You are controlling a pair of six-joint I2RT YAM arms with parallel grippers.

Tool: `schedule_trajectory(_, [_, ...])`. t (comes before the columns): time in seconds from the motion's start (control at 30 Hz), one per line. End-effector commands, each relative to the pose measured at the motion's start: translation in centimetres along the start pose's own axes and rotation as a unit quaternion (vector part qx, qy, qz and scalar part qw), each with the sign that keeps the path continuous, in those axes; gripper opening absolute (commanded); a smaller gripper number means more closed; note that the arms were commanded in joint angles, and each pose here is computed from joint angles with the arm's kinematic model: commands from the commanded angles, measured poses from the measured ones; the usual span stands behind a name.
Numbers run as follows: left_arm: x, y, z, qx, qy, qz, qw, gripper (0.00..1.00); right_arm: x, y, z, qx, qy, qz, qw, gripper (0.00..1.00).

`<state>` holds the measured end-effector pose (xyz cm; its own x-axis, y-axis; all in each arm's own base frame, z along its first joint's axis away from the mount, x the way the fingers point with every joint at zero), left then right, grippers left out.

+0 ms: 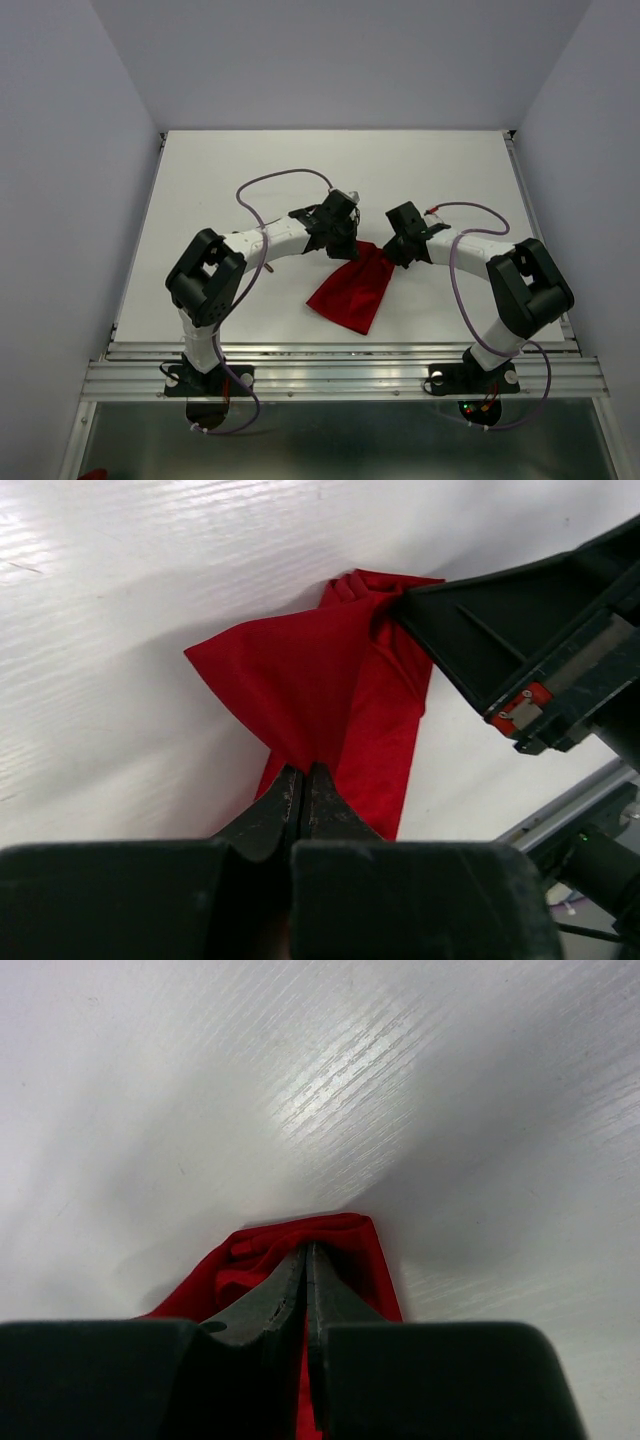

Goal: Fold the napkin into a case and place the utensils inside
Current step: Fold the 2/3-rectangle-folded napkin at the center of the board.

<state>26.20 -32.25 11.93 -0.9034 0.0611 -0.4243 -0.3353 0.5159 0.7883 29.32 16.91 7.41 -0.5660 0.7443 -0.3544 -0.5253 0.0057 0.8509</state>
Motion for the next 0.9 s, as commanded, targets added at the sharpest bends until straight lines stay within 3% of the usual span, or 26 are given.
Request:
schedule_trajectory(0.0, [-1.8,1.7,-3.7,0.07,0.007,-0.032,0.997,0.0,1.7,-1.3,-3.9,0.078,0.012,0.024,0.997,0.08])
schedule_trajectory(0.5, [-1.9,-2.3,-5.7,0.078,0.048,-0.019,0.996,0.0,1.8,-1.2,-3.4,0.069,0.007,0.031,0.997,0.09])
schedule_trajectory(0.87, [-0.4,-6.7,-4.8,0.073,0.064,0.03,0.995,0.0,1.6,-0.7,-3.0,0.058,0.006,0.03,0.998,0.09])
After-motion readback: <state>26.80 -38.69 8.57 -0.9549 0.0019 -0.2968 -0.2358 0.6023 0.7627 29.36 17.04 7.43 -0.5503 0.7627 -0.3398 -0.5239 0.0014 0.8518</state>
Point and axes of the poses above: each gripper's point midway between its finger pads, its own y axis back along the fingers, its own z axis along the line the jaws close on, x = y × z, the point moved 6 cm from there along y, back along the fingers, and after that the axes turned 2 degrees about -y, right-handed, at the moved point
